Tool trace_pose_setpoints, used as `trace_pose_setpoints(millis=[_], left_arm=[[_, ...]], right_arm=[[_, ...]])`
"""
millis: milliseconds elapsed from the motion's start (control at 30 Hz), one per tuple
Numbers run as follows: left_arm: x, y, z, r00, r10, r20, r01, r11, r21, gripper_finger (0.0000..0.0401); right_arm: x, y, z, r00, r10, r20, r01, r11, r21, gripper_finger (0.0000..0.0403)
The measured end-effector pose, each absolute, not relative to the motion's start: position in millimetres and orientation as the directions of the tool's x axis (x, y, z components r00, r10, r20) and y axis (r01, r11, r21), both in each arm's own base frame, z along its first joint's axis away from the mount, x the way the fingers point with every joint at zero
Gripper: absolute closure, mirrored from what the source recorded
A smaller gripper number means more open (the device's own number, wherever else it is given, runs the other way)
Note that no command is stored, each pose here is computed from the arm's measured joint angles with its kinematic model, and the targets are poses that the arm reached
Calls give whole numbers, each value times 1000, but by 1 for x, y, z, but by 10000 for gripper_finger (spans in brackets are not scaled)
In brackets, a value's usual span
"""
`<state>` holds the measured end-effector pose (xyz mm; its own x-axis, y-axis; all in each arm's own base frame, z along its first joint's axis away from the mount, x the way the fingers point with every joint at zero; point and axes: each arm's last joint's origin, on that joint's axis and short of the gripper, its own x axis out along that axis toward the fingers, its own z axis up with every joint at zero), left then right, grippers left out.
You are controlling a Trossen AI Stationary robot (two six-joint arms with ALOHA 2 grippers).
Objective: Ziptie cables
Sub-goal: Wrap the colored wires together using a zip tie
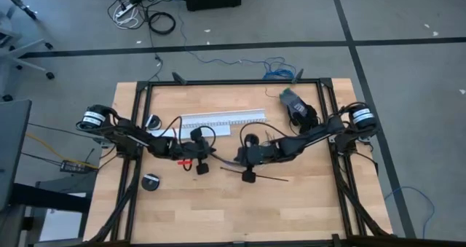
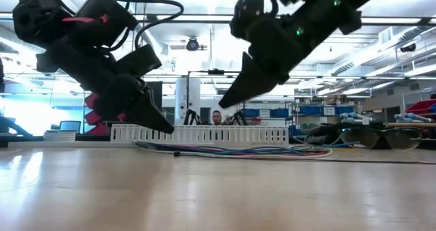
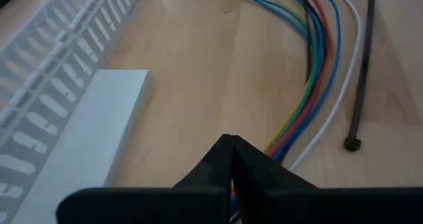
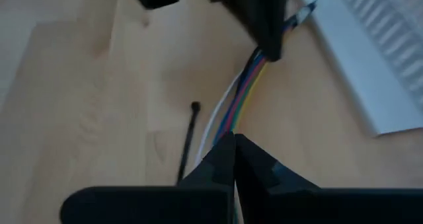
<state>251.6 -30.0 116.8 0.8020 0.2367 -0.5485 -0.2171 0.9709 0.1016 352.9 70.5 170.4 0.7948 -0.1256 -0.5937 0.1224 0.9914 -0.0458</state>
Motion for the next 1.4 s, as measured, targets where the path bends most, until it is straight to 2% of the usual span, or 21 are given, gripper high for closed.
trace_pose_setpoints(millis=[133, 333, 500, 700, 800, 967, 1100, 1233, 1400], left_arm=[[252, -30, 117, 801, 240, -549, -220, 970, 103, 401], [252, -26, 116, 796, 256, -549, -237, 966, 106, 401], [252, -26, 116, 796, 256, -548, -237, 966, 107, 401], [252, -26, 117, 798, 264, -542, -236, 964, 123, 401], [252, -24, 117, 788, 301, -538, -248, 954, 170, 401], [251, -24, 118, 781, 322, -534, -247, 946, 209, 401], [249, -26, 130, 815, 274, -511, -216, 961, 171, 401], [234, -27, 145, 836, 275, -475, -223, 961, 164, 401], [208, -26, 154, 846, 340, -410, -315, 940, 130, 401]], right_arm=[[351, 69, 169, 780, -148, -608, 142, 988, -57, 403], [353, 73, 163, 767, -16, -642, 87, 993, 80, 386], [350, 89, 163, 766, 76, -638, 4, 993, 122, 338], [358, 94, 175, 854, 85, -514, -12, 990, 142, 264], [360, 92, 177, 867, 82, -491, -18, 991, 134, 243], [372, 85, 152, 863, 62, -501, 7, 991, 135, 241], [379, 82, 130, 846, 58, -530, 17, 991, 136, 249], [382, 78, 128, 857, 52, -512, 20, 991, 135, 258], [385, 72, 131, 876, 37, -481, 22, 993, 117, 264]])
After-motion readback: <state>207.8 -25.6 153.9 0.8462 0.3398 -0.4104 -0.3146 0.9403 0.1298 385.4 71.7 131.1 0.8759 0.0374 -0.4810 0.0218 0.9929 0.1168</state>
